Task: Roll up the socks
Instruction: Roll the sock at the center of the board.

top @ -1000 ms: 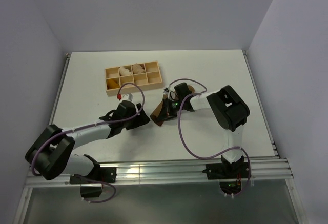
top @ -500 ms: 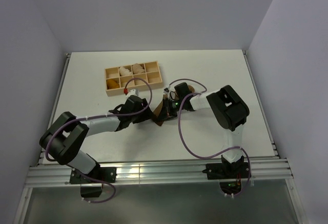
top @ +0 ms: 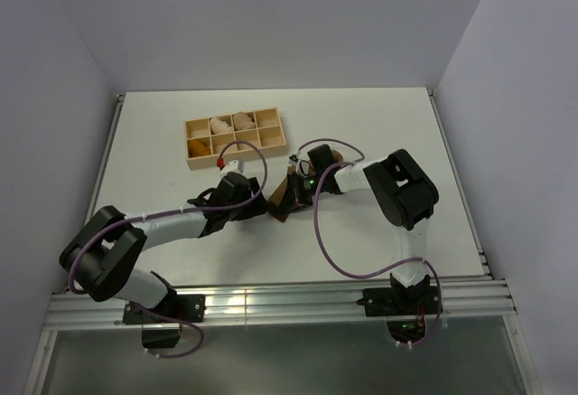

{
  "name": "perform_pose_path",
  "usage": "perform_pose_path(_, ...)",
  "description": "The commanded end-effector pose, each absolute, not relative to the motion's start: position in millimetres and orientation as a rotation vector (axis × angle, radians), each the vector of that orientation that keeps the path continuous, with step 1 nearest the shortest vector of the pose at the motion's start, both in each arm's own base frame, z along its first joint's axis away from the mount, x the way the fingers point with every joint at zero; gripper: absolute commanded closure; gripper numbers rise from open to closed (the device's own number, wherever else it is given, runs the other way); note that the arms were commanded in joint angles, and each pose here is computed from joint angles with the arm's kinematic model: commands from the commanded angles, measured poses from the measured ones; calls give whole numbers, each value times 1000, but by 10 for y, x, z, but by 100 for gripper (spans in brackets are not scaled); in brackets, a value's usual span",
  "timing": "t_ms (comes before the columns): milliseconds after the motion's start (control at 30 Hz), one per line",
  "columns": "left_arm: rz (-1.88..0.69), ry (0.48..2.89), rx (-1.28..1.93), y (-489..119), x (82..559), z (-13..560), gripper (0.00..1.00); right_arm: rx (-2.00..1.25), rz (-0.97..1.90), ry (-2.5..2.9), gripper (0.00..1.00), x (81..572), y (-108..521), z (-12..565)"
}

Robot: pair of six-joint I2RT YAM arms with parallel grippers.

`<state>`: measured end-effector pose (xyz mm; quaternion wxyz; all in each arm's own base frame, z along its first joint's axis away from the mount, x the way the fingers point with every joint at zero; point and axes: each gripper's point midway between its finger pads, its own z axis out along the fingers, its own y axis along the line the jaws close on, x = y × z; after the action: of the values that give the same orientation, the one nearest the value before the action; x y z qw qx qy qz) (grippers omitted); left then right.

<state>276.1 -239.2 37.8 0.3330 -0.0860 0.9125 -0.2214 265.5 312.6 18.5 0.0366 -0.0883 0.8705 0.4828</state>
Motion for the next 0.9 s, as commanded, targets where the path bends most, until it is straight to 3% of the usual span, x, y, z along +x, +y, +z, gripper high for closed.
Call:
perform_pose_path(0, -591, 2322, -154, -2410, 2796, 569, 30, -259, 1388, 2690, 99, 2782, 3050, 51)
perform_pose_path(267, -589, 2354, -116, -2529, 2873, 464, 36, -255, 1378, 2697, 99, 2787, 3044, 35)
perform_pose_path(867, -544, 2398, -134, -2557, 2932, 255, 39, -268, 1363, 2710, 99, 2800, 3040, 20)
